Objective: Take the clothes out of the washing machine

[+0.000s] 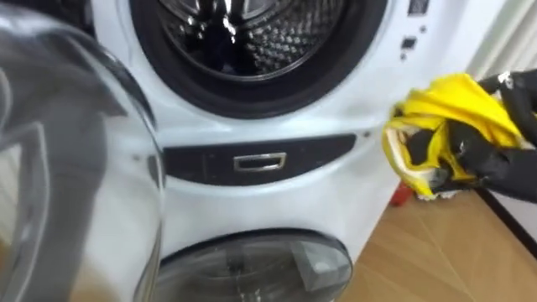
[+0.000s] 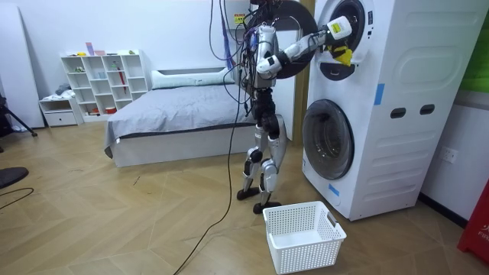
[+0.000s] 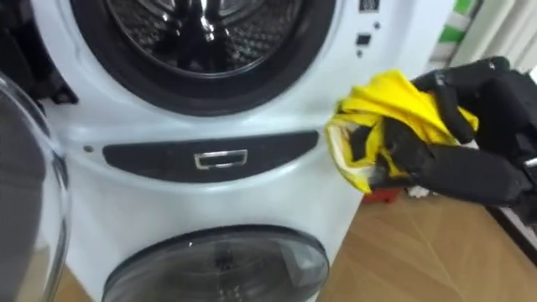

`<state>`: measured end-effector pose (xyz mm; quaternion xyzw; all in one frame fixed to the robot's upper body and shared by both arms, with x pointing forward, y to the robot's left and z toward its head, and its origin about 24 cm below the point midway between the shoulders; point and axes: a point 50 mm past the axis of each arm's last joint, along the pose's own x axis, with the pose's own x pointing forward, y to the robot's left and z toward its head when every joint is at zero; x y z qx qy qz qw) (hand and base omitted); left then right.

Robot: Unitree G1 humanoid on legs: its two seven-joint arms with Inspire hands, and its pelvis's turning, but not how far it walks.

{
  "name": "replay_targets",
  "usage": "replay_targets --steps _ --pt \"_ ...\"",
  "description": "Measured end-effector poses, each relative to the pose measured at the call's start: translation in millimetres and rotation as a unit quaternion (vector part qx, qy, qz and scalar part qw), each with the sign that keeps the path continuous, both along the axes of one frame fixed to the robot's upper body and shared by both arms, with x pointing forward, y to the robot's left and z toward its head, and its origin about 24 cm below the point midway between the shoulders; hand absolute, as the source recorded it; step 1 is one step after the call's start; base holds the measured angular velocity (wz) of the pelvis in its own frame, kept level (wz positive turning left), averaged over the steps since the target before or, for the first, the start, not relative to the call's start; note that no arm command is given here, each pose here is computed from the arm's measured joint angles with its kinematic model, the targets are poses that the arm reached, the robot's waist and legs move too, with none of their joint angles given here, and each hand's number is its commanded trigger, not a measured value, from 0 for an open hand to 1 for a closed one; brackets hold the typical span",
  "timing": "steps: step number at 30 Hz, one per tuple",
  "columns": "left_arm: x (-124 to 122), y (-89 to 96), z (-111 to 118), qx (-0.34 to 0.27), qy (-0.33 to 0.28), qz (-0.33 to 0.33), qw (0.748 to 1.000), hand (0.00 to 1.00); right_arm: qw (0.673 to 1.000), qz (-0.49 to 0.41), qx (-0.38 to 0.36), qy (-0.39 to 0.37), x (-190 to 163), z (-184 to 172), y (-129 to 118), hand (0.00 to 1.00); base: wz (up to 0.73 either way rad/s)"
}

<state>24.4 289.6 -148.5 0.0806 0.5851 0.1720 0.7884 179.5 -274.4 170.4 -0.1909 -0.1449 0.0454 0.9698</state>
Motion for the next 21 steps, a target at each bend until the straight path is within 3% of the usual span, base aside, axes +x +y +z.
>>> replay_targets --steps 9,21 --pt "4 3.2 -1 -0.011 0.013 -0.006 1.0 0.0 0.995 -0.063 0.001 0.079 -2 -33 -26 1.0 -0.42" --pt "63 -5.8 4 -0.017 -0.039 -0.079 0.996 0.0 0.977 -0.115 0.069 0.168 -2 -88 -36 1.0 -0.16"
